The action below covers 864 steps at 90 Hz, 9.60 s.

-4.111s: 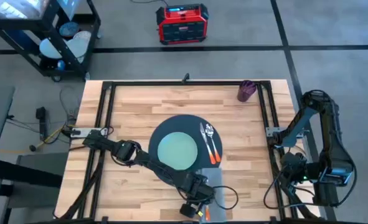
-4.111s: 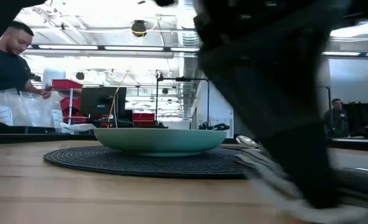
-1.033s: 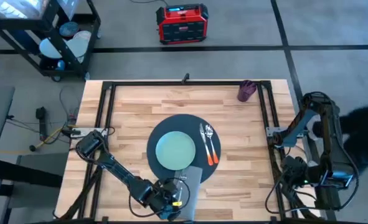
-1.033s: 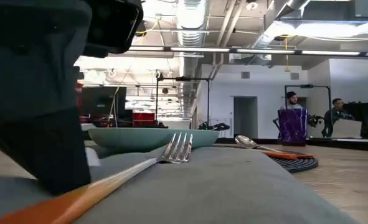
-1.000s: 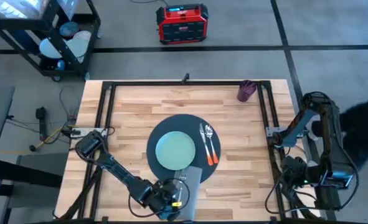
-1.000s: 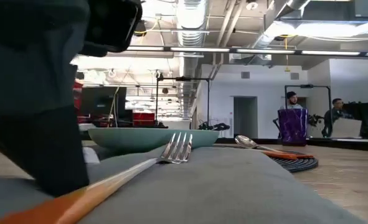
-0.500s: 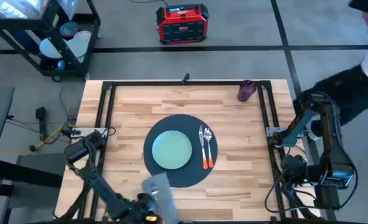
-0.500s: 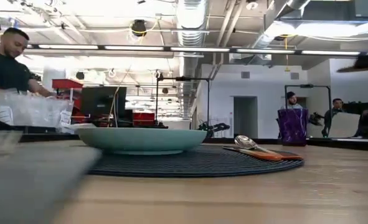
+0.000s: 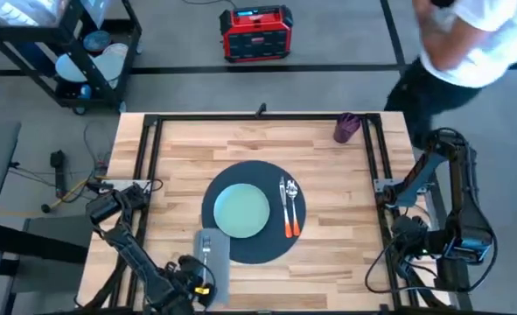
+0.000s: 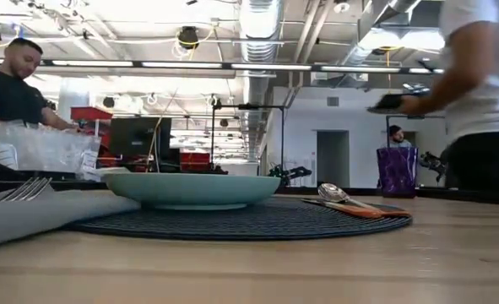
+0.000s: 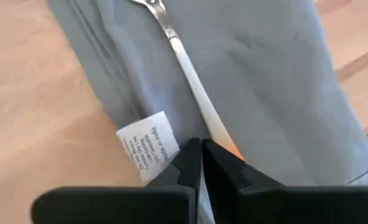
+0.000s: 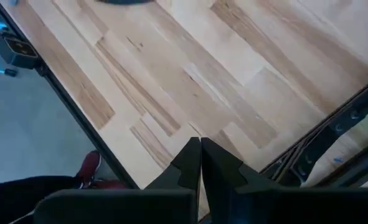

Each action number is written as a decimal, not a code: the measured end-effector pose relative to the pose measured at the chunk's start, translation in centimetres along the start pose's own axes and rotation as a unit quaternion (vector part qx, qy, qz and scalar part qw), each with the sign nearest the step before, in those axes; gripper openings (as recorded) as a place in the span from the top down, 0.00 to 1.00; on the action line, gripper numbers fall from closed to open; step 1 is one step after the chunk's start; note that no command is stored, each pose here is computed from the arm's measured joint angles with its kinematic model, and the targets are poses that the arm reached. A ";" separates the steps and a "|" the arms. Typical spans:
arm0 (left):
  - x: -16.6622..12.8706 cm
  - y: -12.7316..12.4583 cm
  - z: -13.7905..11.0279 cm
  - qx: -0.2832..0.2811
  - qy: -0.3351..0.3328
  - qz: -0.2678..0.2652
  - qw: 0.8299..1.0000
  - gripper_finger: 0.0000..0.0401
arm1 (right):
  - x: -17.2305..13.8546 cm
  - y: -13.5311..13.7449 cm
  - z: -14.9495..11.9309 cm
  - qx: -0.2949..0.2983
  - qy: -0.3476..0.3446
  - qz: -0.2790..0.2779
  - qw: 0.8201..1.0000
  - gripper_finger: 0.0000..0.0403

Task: Set table place
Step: Move the gray table napkin to the middle left of the blue placemat

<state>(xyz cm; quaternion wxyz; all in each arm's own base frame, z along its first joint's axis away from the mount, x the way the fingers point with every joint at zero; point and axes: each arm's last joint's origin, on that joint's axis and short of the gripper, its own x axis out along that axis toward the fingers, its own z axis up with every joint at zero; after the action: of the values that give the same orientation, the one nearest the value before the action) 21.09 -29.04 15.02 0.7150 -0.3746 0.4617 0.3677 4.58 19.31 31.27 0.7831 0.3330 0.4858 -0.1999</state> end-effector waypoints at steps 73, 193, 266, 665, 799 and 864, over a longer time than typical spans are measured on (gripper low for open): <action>4.2 1.7 1.6 -0.057 0.010 -0.033 0.998 1.00 | 0.0 0.2 0.1 0.002 -0.005 0.011 1.000 1.00; 4.9 9.6 13.1 -0.151 -0.097 0.042 0.983 1.00 | 0.0 0.2 0.3 -0.016 -0.033 0.021 0.999 1.00; 1.6 -2.9 20.4 -0.031 -0.181 -0.247 0.951 1.00 | 0.0 -0.1 0.3 -0.059 -0.039 0.011 0.997 1.00; 2.3 3.1 8.5 -0.100 -0.095 -0.075 0.988 1.00 | -0.3 0.6 -0.4 -0.049 -0.051 0.078 0.994 1.00; 5.0 4.9 10.1 -0.168 -0.055 -0.018 0.984 1.00 | -0.3 0.4 -0.3 -0.056 -0.057 0.068 0.994 1.00; 6.1 7.9 15.5 -0.247 -0.101 0.028 0.963 1.00 | -0.3 0.4 -0.3 -0.052 -0.056 0.069 0.995 1.00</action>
<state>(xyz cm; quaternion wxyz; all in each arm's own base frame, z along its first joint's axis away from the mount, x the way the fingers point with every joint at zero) 22.02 -10.82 12.30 0.6324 -0.4873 0.2923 0.5264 4.50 19.79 31.59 0.8374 0.3130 0.4263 -0.1379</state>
